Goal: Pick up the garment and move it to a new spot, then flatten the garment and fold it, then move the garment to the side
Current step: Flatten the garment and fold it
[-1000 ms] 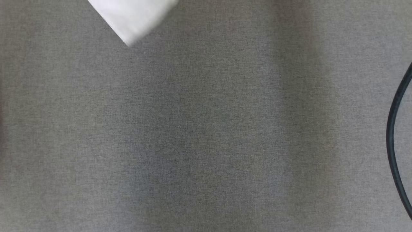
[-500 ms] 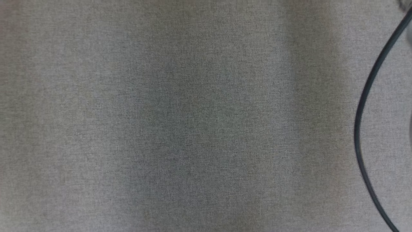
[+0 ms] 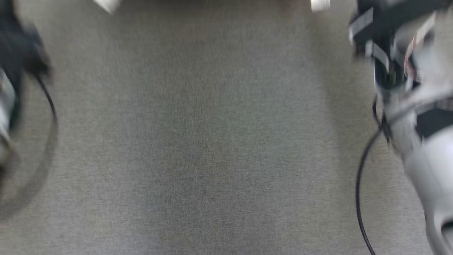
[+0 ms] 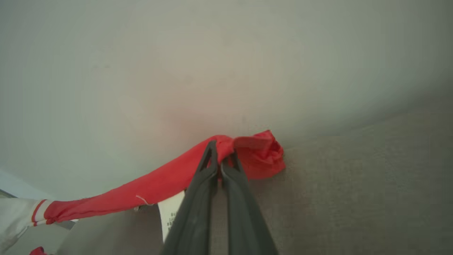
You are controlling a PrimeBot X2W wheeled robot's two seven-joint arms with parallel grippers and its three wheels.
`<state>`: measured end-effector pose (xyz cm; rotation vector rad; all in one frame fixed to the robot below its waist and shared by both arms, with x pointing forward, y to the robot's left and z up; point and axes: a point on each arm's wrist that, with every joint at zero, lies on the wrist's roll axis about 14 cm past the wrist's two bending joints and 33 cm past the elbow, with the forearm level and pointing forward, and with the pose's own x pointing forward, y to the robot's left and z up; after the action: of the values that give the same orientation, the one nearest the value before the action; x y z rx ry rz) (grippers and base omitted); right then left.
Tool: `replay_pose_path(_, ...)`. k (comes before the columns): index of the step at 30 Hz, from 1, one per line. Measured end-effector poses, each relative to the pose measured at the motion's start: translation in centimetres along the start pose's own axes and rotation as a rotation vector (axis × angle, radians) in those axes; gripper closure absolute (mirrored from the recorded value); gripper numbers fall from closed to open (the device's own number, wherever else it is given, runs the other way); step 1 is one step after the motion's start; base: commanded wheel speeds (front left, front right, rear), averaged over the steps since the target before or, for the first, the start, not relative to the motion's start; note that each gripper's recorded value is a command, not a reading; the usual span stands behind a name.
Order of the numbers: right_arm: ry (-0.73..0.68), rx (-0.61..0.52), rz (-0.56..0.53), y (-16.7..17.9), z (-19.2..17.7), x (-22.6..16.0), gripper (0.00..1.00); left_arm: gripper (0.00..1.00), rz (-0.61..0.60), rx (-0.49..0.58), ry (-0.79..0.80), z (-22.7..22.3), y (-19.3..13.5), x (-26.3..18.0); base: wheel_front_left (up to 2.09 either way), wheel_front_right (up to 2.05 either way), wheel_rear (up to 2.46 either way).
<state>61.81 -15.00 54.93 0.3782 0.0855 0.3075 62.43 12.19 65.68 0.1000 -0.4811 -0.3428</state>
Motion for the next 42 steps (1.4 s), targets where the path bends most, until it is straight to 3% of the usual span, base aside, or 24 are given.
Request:
replay_pose_path(8, 0.073, 0.06, -0.015, -0.3, -4.5, -7.9, 1.0, 1.0, 0.049, -0.113, 0.078, 0.6, -4.1, -9.4, 0.0, 0.0, 0.0)
replay_pose_path(24, 0.227, 0.138, -0.124, -1.3, -12.2, -20.3, 1.0, 1.0, 0.227, -0.28, 0.342, -0.5, -8.5, -23.8, 0.0, 0.0, 0.0)
replay_pose_path(35, 0.342, 0.134, -0.184, -1.8, -15.0, -26.4, 1.0, 1.0, 0.229, -0.311, 0.452, -0.9, -11.0, -29.7, 0.0, 0.0, 0.0)
replay_pose_path(42, 0.337, 0.181, -0.178, -0.4, -15.0, -27.0, 1.0, 1.0, 0.214, -0.292, 0.472, -1.5, -11.4, -30.6, 0.0, 0.0, 0.0)
